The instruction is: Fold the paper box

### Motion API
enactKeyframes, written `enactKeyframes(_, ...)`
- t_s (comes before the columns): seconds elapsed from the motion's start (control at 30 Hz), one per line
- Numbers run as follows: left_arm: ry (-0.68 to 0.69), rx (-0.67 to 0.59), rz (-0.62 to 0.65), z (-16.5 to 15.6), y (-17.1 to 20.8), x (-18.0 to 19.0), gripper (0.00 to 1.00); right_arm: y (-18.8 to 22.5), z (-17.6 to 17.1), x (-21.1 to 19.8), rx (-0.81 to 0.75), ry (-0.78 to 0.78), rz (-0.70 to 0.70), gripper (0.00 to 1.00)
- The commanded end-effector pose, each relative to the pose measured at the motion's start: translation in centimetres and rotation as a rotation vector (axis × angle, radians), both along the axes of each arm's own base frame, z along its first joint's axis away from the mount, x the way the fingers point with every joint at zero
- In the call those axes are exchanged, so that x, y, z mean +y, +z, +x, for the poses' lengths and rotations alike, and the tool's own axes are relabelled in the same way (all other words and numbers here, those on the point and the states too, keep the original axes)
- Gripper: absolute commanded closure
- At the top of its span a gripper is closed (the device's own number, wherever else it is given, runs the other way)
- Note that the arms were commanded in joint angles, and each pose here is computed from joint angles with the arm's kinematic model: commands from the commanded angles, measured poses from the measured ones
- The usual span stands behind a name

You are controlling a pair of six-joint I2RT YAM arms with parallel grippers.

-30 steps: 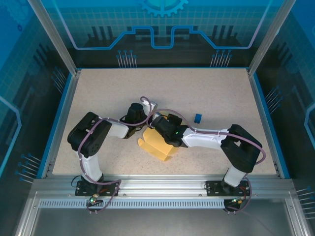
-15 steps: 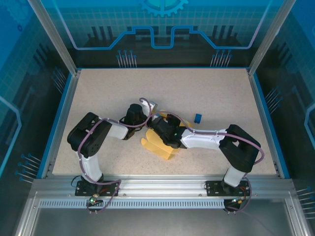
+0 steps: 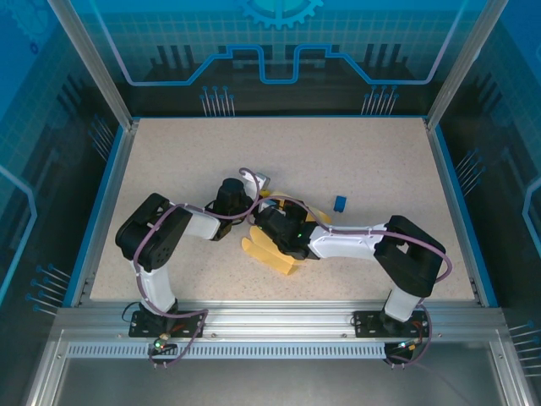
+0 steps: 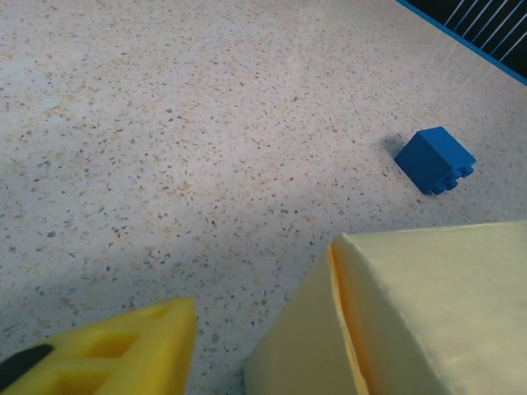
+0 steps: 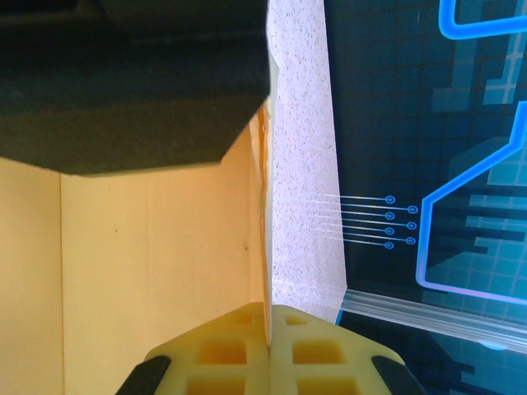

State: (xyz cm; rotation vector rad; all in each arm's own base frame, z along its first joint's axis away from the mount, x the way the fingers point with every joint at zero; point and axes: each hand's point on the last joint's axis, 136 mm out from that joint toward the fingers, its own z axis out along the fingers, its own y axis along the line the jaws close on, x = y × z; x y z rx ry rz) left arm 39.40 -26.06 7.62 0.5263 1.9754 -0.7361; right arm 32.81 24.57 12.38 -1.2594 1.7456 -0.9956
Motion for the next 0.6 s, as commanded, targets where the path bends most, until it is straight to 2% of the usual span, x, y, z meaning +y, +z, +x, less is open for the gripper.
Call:
enactKeyframes(0.0,0.029,-0.043,-0.006,0.6,1.1,0.4,0.55,-0.8,-0.8,0.1,0.015,0.006,-0.010,0.98)
enactKeyframes(0.33,0.253,-0.036,0.080,2.3,0.3,3.8,0.78,0.2,-1.0,0.1,0.024,0.003,0.037,0.99)
enactKeyframes(0.57,0.394,-0.021,0.124,3.2,-0.1,5.8,0.88,0.2,-1.2,0.0,0.033,-0.004,0.046,0.99)
